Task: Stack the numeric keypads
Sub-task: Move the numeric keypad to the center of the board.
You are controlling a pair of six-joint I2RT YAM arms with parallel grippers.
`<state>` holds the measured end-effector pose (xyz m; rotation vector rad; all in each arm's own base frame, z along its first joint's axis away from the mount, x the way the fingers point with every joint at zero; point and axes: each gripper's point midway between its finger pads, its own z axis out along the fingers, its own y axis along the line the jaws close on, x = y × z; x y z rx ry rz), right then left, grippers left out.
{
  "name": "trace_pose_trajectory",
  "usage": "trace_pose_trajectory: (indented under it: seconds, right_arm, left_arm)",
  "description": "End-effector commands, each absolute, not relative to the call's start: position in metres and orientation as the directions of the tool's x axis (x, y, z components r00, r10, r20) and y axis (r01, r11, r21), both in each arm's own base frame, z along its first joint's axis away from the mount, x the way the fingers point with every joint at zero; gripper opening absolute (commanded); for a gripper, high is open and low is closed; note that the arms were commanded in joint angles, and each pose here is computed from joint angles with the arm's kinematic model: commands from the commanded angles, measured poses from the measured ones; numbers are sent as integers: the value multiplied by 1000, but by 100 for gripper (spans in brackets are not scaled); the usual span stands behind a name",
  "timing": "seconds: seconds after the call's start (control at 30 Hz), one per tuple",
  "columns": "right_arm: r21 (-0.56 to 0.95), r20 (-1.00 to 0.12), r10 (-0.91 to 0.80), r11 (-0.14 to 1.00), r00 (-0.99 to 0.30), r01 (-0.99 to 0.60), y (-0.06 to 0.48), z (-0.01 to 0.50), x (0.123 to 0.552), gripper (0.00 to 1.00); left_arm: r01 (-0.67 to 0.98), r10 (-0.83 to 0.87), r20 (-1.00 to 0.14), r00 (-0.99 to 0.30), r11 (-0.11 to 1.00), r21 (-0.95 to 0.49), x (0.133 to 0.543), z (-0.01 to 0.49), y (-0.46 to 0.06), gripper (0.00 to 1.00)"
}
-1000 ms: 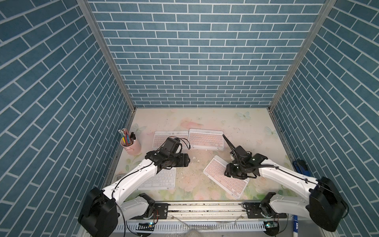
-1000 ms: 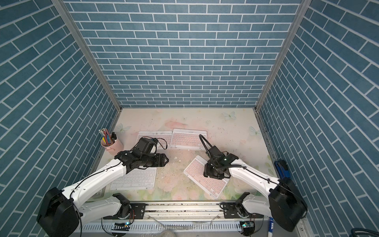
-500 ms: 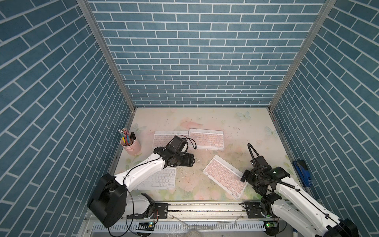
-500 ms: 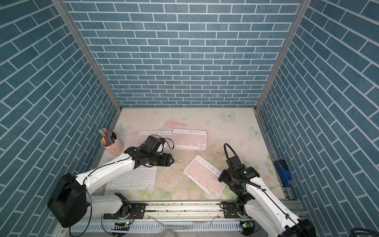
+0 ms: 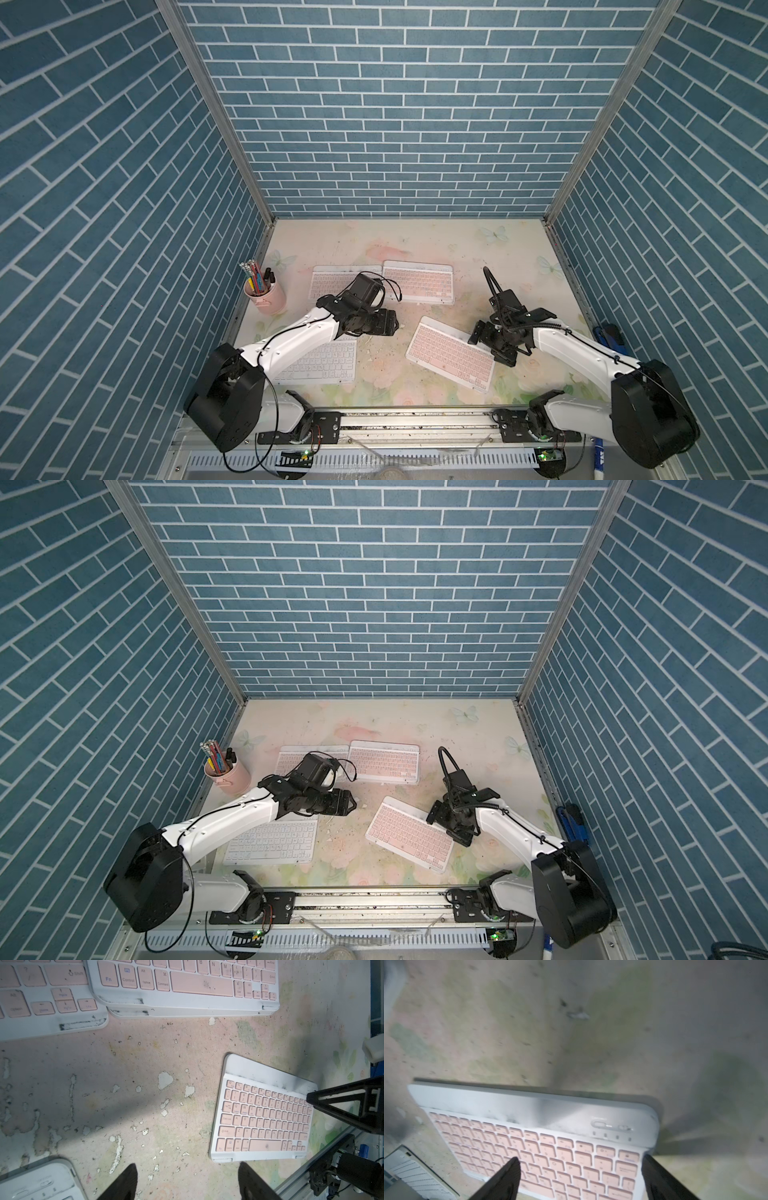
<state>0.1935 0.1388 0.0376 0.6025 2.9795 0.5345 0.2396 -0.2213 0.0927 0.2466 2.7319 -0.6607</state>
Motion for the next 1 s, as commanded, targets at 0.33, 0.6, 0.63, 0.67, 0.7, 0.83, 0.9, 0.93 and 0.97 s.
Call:
trace_pose_trajectory:
  seconds: [0.33,0.6,0.63,0.67,0.7,0.83,0.9,0.93,0.97]
  right_arm:
    - [351,-93,206,922,-974,162,158,56,237,89]
    - [217,-27,260,944,-965,248,111,46,177,91]
    - [213,-17,272,941,-962,263,109,41,170,91]
    - [213,-8,283,938,-959,275,107,37,165,91]
    - [207,1,293,935,-956,287,105,32,161,91]
    - [213,17,303,930,-953,299,106,20,156,90]
    - [248,25,301,922,-953,298,114,15,159,90]
    - [260,32,300,919,-954,297,118,13,161,90]
    - [274,35,289,918,-957,288,124,12,163,89]
  left_arm:
    - [204,79,-301,-950,888,-412,223,79,-217,78]
    - [221,103,-288,-952,882,-417,216,74,-224,78]
    - [221,103,-286,-953,882,-417,216,73,-225,78]
    - [219,103,-284,-953,882,-416,216,72,-225,78]
    - [220,104,-284,-953,883,-415,216,72,-225,78]
    - [224,108,-285,-952,882,-414,218,73,-227,78]
    - [225,111,-282,-953,882,-414,218,72,-227,78]
    - [224,110,-281,-953,882,-414,219,72,-228,78]
    - [222,110,-280,-954,884,-411,219,71,-228,78]
